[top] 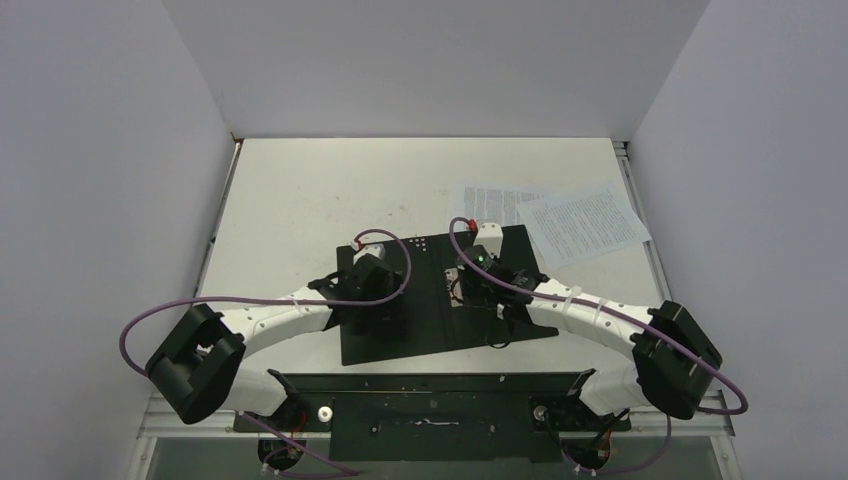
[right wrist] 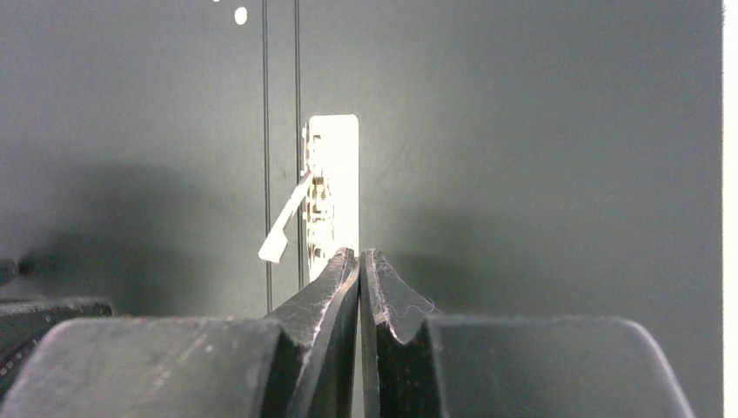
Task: Put the files into the folder
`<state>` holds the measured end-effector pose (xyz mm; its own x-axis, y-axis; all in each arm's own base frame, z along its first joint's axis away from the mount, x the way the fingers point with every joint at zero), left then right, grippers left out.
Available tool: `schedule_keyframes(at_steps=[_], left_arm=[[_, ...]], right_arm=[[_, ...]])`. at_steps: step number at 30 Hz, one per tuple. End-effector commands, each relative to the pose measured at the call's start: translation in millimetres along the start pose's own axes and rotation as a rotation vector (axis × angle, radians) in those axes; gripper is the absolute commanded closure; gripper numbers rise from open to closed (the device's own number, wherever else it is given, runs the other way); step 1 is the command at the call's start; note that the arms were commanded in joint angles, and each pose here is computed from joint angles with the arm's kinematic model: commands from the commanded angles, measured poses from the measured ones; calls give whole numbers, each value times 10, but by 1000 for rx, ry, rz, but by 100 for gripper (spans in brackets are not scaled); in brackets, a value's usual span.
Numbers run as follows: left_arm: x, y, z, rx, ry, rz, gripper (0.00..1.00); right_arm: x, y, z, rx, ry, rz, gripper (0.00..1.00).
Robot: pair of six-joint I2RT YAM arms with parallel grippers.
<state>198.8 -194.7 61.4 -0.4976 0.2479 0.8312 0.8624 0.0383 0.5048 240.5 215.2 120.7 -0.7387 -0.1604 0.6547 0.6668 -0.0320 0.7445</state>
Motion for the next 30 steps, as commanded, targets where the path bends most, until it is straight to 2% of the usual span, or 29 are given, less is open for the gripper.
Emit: schedule_keyframes(at_steps=[1, 6, 12, 30], left_arm=[[22, -184, 45, 5, 2, 68, 3], [11, -204, 48, 3, 2, 71, 3], [9, -224, 65, 4, 6, 74, 3], [-1, -234, 72, -3, 14, 81, 3]], right_arm=[[-7, -117, 145, -118, 184, 59, 95], [-54, -272, 205, -200, 271, 114, 95], [-137, -290, 196, -256, 296, 119, 95], [-374, -312, 246, -331, 343, 159, 95]])
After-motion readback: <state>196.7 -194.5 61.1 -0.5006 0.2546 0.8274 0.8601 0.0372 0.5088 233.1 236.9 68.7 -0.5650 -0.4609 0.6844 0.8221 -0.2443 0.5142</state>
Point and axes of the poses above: each gripper's point midway between its finger pads, its own x axis back along the fingers, its own z axis along the line the jaws close on, y = z × x, the point moved 4 cm from there along x, back along the fingers, and after that the axes turned 3 degrees about -x, right-handed, at the moved point
